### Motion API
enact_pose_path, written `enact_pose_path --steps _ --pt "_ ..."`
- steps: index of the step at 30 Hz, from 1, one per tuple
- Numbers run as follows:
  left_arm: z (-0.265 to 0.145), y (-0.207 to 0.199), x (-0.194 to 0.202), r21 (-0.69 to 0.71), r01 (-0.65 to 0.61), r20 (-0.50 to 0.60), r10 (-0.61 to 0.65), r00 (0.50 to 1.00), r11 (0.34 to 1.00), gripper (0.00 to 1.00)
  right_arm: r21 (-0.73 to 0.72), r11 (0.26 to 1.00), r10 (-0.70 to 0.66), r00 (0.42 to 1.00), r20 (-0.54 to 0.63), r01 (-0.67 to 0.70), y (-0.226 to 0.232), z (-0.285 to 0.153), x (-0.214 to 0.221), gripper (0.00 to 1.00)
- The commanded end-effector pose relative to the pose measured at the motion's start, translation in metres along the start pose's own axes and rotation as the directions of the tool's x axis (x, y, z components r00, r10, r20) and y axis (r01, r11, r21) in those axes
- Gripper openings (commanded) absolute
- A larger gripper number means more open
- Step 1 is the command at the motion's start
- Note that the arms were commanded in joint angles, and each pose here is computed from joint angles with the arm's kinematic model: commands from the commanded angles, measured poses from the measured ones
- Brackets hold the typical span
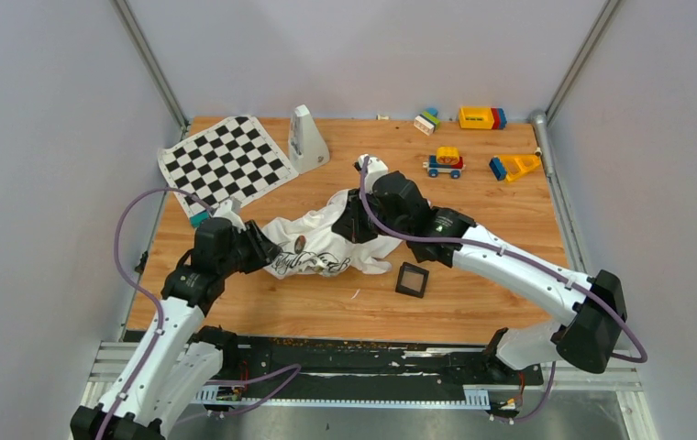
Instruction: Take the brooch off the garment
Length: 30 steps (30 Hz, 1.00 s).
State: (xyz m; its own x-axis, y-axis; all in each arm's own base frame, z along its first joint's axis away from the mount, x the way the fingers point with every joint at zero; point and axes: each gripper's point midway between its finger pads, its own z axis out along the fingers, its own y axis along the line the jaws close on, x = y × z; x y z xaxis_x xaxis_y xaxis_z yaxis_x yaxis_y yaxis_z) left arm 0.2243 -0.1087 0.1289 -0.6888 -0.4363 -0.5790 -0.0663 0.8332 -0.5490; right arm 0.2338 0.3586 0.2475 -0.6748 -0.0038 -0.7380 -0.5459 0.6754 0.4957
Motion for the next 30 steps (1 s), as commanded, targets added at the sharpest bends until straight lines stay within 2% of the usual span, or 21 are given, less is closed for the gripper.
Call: enact_pose_path --steps 1,9,14,18,26,30 --pt "-0.027 -0.019 -0.027 0.012 -0.068 0.074 0.067 0.995 0.998 0.48 0.001 0.999 -0.045 0.998 0.054 0.045 -0.002 -0.008 -0.011 0.0" --pt "-0.045 -0.053 -0.038 0.127 -0.272 0.131 0.256 0.958 0.954 0.51 -0.016 0.999 -0.052 0.998 0.042 0.052 0.002 -0.01 -0.011 0.0" --pt "-0.045 -0.079 -0.032 0.18 -0.45 0.187 0.418 0.889 0.875 0.53 -0.021 0.999 -0.05 0.998 0.024 0.05 0.004 -0.008 -0.011 0.0" --pt "-0.041 -0.089 -0.031 0.176 -0.505 0.197 0.472 0.859 0.845 0.54 -0.031 0.998 -0.048 0.999 0.014 0.048 0.006 -0.005 -0.011 0.0" --pt "-0.018 -0.097 -0.015 0.132 -0.589 0.133 0.575 0.808 0.797 0.57 -0.042 0.998 -0.04 0.999 -0.004 0.039 0.008 -0.001 -0.008 0.0" --pt "-0.008 -0.092 -0.015 0.073 -0.621 0.11 0.613 0.783 0.78 0.53 -0.048 0.998 -0.039 0.999 -0.008 0.038 0.009 -0.001 -0.008 0.0"
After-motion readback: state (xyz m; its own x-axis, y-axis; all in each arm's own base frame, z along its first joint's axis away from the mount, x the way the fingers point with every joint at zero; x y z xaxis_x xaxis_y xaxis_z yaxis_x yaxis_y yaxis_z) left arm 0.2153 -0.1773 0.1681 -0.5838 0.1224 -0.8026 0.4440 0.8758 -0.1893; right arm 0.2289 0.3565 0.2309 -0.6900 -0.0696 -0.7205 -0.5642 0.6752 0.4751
